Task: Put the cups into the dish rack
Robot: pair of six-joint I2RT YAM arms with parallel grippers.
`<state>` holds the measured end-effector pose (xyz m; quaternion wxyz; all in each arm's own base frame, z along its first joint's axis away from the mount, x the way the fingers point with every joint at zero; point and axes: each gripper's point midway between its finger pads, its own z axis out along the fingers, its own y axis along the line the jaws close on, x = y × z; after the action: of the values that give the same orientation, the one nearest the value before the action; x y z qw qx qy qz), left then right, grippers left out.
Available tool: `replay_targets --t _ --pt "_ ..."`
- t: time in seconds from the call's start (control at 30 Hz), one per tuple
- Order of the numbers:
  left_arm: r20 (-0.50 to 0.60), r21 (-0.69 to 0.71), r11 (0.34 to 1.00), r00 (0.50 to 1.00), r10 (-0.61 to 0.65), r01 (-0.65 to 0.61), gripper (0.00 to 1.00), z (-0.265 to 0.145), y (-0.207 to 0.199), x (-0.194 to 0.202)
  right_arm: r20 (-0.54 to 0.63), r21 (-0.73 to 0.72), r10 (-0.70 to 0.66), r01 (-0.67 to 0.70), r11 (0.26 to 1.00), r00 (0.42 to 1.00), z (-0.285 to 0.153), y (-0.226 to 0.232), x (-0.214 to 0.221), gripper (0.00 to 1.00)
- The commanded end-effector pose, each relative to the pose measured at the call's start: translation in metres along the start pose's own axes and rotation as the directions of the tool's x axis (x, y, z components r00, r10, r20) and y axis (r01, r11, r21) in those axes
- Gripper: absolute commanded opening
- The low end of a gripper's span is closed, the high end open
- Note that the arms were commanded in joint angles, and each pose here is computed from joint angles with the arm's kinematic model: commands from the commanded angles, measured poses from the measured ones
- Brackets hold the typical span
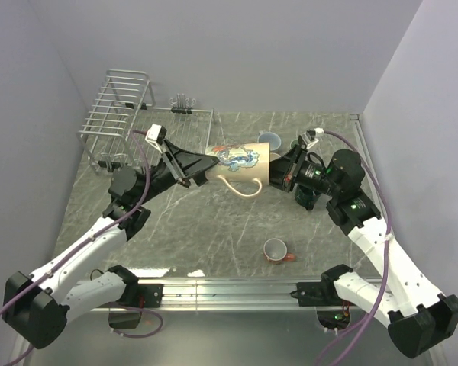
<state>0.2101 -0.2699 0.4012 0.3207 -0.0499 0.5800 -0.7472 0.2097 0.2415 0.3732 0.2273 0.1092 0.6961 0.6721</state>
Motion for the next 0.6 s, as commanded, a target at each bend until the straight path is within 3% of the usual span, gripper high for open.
replay_targets --t 0.0,0.2,0.5,0.57 --pt "0.001 0.099 0.994 0.999 0.05 -0.05 0.99 0.01 -0.032 -0.004 -0.004 -0.18 -0.132 0.129 0.975 0.991 -0.008 0.061 0.009 0.0" --pt "-0.044 0.16 0.986 0.997 0.061 -0.054 0.96 0.015 -0.045 0.001 0.01 -0.158 -0.107 0.107 0.982 0.994 -0.008 0.046 0.009 0.0" --pt "-0.13 0.214 0.976 0.99 0.057 -0.028 0.66 0.02 -0.051 0.02 0.053 -0.132 -0.099 0.106 0.986 0.994 0.003 0.036 -0.005 0.0" --pt "-0.161 0.223 0.975 0.985 0.058 -0.021 0.72 0.02 -0.054 0.025 0.057 -0.136 -0.099 0.106 0.985 0.993 0.006 0.035 -0.007 0.0"
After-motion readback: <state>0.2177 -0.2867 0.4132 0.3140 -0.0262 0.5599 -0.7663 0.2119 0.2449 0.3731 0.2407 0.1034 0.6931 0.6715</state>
